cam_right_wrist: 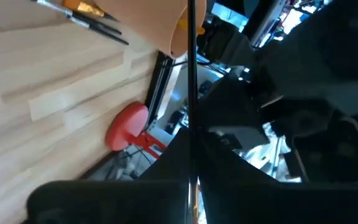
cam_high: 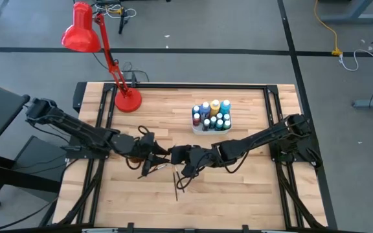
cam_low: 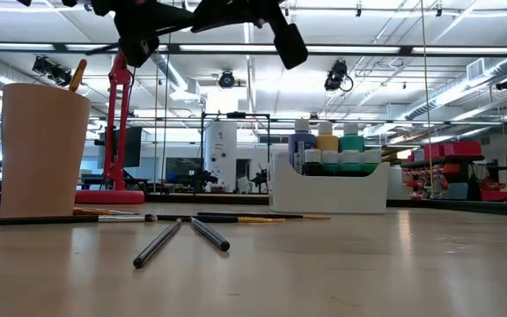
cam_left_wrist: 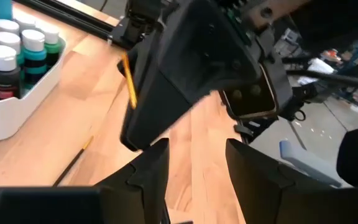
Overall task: Pick & Place Paint Supplies
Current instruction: Put the gold paint brush into the orange cup
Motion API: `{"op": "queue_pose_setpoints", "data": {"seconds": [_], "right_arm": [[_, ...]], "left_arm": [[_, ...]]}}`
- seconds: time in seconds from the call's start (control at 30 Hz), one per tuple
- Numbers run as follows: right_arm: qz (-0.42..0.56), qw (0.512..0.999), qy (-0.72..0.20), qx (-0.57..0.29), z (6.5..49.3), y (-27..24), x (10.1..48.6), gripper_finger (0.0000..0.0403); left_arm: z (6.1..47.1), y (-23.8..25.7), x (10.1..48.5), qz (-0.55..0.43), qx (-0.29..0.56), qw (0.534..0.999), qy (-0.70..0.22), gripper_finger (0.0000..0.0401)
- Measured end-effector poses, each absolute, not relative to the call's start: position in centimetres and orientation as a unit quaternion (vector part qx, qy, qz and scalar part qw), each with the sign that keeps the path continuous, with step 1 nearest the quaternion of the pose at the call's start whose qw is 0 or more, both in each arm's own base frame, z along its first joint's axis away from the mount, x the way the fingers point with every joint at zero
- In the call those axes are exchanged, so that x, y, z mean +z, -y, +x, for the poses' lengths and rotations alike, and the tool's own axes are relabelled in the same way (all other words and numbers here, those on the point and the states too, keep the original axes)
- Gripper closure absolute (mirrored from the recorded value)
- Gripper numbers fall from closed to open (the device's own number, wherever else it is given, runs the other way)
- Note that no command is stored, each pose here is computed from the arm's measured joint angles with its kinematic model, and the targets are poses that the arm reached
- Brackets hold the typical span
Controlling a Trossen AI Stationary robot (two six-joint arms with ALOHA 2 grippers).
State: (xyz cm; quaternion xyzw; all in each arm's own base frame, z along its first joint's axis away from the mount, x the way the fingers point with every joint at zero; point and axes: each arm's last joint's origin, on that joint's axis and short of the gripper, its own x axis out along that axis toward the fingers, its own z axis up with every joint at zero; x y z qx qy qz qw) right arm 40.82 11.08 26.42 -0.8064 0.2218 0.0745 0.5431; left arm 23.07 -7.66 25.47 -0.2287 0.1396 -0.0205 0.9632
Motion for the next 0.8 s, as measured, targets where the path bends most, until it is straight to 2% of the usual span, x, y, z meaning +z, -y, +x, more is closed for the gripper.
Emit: {"op": "queue_pose_setpoints", "data": {"seconds": [0.17,0.33,0.57,0.8], "right_arm": [[-0.810,0.530,-0.246,0.052,40.4,-11.7,26.1,0.0390],[-0.802,0.530,-0.265,0.076,39.8,-12.4,25.5,0.0390],[-0.809,0.539,-0.227,0.059,40.1,-13.0,26.2,0.0390],[-0.817,0.532,-0.214,0.052,40.7,-11.9,26.6,0.0390]], "left_arm": [[23.1,7.3,25.4,-0.228,-0.011,0.963,-0.145,0.0233],[22.8,7.1,25.7,-0.227,-0.014,0.964,-0.140,0.0233],[22.5,6.3,24.2,-0.220,0.022,0.951,-0.216,0.0233],[22.6,6.0,24.4,-0.226,0.016,0.951,-0.208,0.0233]]}}
